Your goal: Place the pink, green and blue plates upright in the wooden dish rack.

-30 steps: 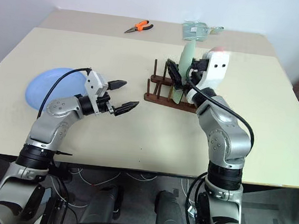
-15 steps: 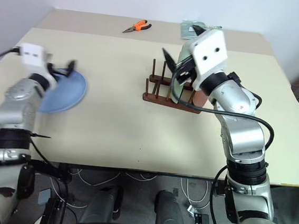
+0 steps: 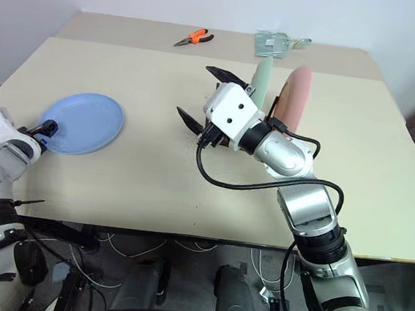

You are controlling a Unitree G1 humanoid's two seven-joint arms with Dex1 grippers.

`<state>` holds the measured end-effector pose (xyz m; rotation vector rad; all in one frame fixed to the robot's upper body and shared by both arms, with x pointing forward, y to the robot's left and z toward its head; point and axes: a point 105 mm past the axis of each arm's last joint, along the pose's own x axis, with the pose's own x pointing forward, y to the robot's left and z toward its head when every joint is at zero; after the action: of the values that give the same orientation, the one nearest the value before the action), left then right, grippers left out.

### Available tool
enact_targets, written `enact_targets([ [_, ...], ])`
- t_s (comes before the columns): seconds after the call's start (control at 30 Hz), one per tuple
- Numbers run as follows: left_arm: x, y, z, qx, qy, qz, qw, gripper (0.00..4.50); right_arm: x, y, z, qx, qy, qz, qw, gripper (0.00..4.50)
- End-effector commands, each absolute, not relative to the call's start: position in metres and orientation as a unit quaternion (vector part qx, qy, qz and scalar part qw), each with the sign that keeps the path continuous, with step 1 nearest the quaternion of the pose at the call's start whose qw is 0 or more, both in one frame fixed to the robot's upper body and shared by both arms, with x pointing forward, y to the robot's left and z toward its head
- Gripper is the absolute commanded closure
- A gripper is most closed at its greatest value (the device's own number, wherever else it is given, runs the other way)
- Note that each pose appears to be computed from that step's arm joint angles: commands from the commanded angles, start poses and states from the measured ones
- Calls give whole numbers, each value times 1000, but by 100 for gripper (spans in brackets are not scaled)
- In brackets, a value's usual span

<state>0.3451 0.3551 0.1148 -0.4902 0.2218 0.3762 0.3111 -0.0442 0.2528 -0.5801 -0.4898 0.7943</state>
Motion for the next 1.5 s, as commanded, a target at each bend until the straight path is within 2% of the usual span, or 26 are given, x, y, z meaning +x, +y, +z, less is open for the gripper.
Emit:
enact_targets([
  [0.03,343,350,117,-256,109,175,944,242,306,-42,262,-275,-255,380,845,0],
  [0.17,348,341,120,-252,110,159,948,446,307,-42,258,-284,-241,389,843,0],
  [0.23,355,331,131,-239,92,135,957,446,307,-42,257,-297,-241,389,838,0],
  [0.37,374,276,195,-175,-6,5,985,446,299,-32,250,-351,-248,406,807,0],
  [0.57,379,192,268,-88,-64,-150,983,446,294,-8,224,-437,-257,431,747,0],
  [0.83,374,159,285,-78,-64,-208,973,446,314,6,206,-492,-256,416,721,0],
  [0.93,372,156,285,-84,-65,-215,971,450,322,5,207,-491,-250,403,731,92],
  [1.17,367,152,282,-79,-62,-231,968,450,329,5,203,-506,-241,392,729,448],
  [1.27,363,150,283,-90,-65,-245,963,450,331,4,203,-512,-242,385,729,448],
  [1.3,362,150,283,-94,-66,-248,962,378,331,5,203,-513,-243,384,728,450],
  [1.33,361,150,284,-100,-72,-251,960,347,331,5,203,-515,-245,383,726,450],
  [1.4,360,152,289,-105,-88,-249,959,256,330,7,204,-517,-251,382,724,450],
  [1.5,366,185,321,-137,-177,-174,959,101,329,10,207,-518,-266,378,720,450],
])
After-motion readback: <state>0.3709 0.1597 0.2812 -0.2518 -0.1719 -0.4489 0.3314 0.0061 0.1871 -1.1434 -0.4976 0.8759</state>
